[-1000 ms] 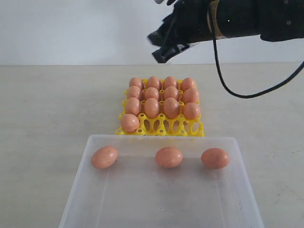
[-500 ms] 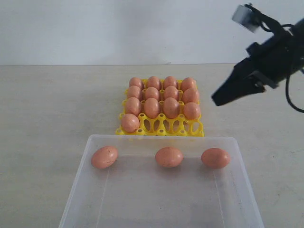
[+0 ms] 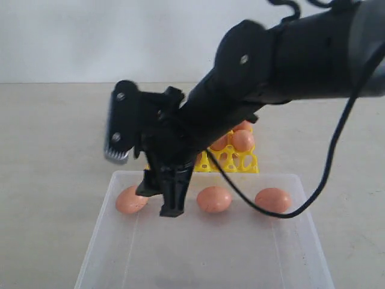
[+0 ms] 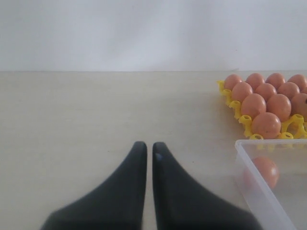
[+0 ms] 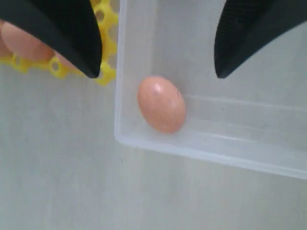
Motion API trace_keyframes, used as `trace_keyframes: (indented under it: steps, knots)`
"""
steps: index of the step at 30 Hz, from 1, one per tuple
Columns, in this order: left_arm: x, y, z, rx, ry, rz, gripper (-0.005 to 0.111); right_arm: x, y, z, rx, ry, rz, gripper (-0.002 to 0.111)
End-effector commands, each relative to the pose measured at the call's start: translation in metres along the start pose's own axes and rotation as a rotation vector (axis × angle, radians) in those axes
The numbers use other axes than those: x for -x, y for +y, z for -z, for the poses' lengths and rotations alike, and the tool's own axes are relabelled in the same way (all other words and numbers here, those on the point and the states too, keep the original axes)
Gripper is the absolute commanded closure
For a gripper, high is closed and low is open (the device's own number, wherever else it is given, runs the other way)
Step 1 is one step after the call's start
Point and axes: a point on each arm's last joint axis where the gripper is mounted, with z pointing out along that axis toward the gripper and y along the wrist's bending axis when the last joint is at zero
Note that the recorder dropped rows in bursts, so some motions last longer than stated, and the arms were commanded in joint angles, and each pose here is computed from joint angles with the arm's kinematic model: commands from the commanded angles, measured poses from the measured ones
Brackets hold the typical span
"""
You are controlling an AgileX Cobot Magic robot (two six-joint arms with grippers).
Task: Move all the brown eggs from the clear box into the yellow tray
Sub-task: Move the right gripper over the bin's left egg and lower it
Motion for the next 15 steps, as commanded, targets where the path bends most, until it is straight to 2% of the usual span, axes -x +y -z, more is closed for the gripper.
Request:
trace_keyframes:
  steps: [1,6,11,15]
  knots:
    - [-0.001,0.0,0.0,-0.009,0.002,-0.003,0.103,0.006,0.014,-0.036,0.006,0.012,0.134,0.049]
    - [-0.001,0.0,0.0,-0.009,0.002,-0.003,0.103,-0.005,0.023,-0.062,0.06,0.054,0.118,0.049]
    - [-0.001,0.0,0.0,-0.009,0.002,-0.003,0.103,-0.006,0.022,-0.065,0.041,0.053,0.123,0.049]
    - [-0.001,0.0,0.0,-0.009,0.002,-0.003,0.103,-0.006,0.018,-0.068,-0.004,0.047,0.185,0.049]
